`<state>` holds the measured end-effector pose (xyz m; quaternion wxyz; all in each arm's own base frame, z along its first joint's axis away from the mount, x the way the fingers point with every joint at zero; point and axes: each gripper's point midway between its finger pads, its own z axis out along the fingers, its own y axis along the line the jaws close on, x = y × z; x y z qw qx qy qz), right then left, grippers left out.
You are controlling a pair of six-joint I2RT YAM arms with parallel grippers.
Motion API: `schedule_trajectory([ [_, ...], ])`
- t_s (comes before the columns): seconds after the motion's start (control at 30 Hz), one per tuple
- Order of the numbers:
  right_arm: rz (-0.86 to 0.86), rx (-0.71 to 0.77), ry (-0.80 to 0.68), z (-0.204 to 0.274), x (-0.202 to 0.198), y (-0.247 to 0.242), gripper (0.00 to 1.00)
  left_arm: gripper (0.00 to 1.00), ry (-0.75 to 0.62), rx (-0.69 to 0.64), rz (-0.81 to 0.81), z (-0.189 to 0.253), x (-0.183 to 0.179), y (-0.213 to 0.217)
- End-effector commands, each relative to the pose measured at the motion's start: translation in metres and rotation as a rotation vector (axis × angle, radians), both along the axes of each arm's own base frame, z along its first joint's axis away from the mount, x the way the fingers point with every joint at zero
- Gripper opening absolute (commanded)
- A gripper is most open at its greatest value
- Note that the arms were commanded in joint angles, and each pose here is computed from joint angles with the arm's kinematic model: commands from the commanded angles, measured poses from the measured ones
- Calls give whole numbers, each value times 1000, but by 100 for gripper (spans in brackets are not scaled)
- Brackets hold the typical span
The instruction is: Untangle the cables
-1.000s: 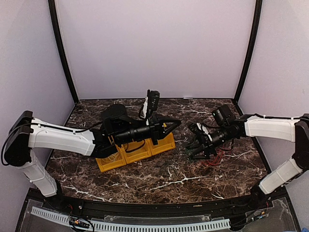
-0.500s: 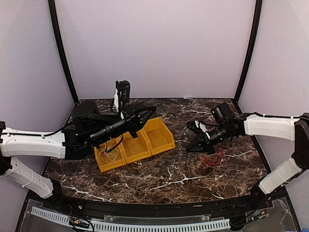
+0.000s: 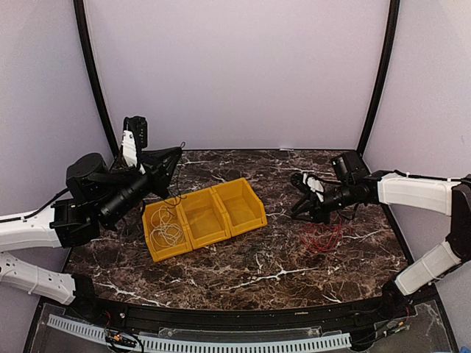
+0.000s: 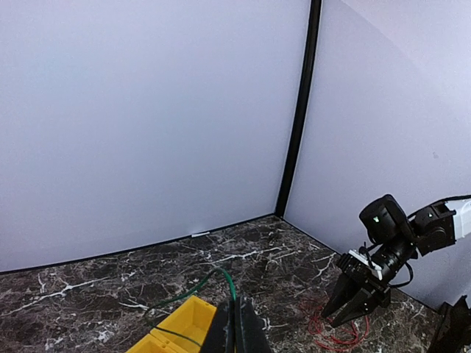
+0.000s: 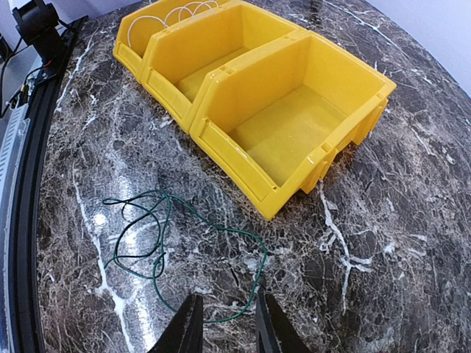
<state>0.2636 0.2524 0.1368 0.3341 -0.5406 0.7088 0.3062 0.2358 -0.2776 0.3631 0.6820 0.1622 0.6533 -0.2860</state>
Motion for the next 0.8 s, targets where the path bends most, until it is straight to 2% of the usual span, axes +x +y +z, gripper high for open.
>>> schedule_trajectory([
  [0.0, -20, -13, -16, -1, 2, -3, 28, 0, -22, 26, 110, 17, 8, 22],
  [0.07, -19, -17, -21, -2, 2, -3, 29, 0, -11, 35, 144, 22, 13, 27],
  [0.13, -21, -22, -28, -2, 3, -4, 30, 0, 59, 98, 192, 9, 24, 30],
  [0.17, -22, -24, -31, -2, 3, -4, 30, 0, 85, 74, 213, 16, 31, 34],
  [0.2, -23, -26, -34, -2, 3, -5, 31, 0, 130, 124, 221, 2, 36, 33],
  [0.23, -23, -27, -37, -2, 4, -5, 31, 0, 156, 94, 238, 7, 41, 37],
  [0.33, -24, -30, -42, -2, 3, -6, 32, 0, 238, 115, 261, -12, 48, 36],
  [0.77, -18, -46, -50, -5, 3, -7, 35, 0, 326, 161, 271, -49, 65, 25],
])
